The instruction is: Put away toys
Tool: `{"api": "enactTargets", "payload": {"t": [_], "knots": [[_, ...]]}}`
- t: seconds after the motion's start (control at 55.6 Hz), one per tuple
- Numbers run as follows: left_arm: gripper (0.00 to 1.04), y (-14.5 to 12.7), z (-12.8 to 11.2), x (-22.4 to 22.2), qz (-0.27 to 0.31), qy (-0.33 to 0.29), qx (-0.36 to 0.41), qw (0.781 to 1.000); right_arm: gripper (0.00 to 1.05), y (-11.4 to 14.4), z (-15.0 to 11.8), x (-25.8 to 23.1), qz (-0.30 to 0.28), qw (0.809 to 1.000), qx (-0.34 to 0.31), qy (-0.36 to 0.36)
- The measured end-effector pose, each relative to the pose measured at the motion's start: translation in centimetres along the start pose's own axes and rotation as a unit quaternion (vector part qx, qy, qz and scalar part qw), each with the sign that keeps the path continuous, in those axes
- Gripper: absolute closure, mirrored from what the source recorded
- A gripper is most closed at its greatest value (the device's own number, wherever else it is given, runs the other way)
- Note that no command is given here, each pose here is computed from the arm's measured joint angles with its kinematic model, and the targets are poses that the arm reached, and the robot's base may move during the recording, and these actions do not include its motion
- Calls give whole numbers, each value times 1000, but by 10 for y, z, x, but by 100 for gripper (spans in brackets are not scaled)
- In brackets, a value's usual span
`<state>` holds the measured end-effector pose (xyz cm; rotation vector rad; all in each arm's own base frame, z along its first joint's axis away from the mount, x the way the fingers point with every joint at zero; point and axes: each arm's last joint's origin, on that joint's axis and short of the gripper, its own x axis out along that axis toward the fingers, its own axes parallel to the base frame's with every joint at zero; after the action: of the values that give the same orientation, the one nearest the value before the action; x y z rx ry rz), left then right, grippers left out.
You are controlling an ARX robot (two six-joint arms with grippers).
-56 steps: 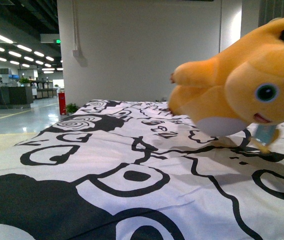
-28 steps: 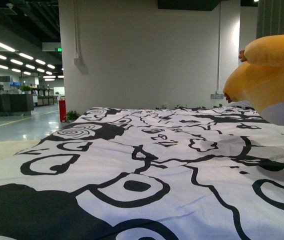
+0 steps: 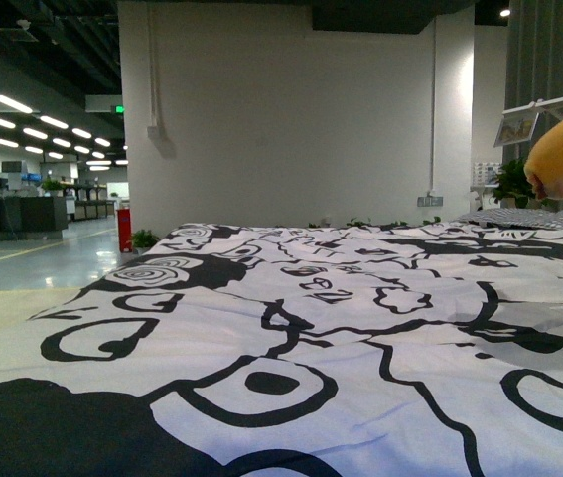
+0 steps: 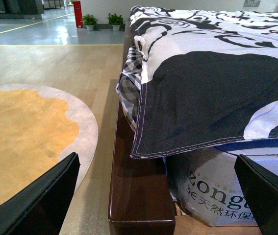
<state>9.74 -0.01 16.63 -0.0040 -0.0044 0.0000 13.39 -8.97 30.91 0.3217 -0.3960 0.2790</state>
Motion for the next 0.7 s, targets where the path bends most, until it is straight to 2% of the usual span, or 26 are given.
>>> {"api": "enactTargets", "payload": {"t": [0.288, 0.468, 0.702], "knots": [[6, 0, 0, 0, 0, 0, 0, 1000, 100, 10, -34, -30, -23, 998, 46, 32], [6, 0, 0, 0, 0, 0, 0, 1000, 100, 8, -35, -26, -50, 997, 46, 42], [6, 0, 0, 0, 0, 0, 0, 1000, 100, 8, -35, -26, -50, 997, 35, 44]]}}
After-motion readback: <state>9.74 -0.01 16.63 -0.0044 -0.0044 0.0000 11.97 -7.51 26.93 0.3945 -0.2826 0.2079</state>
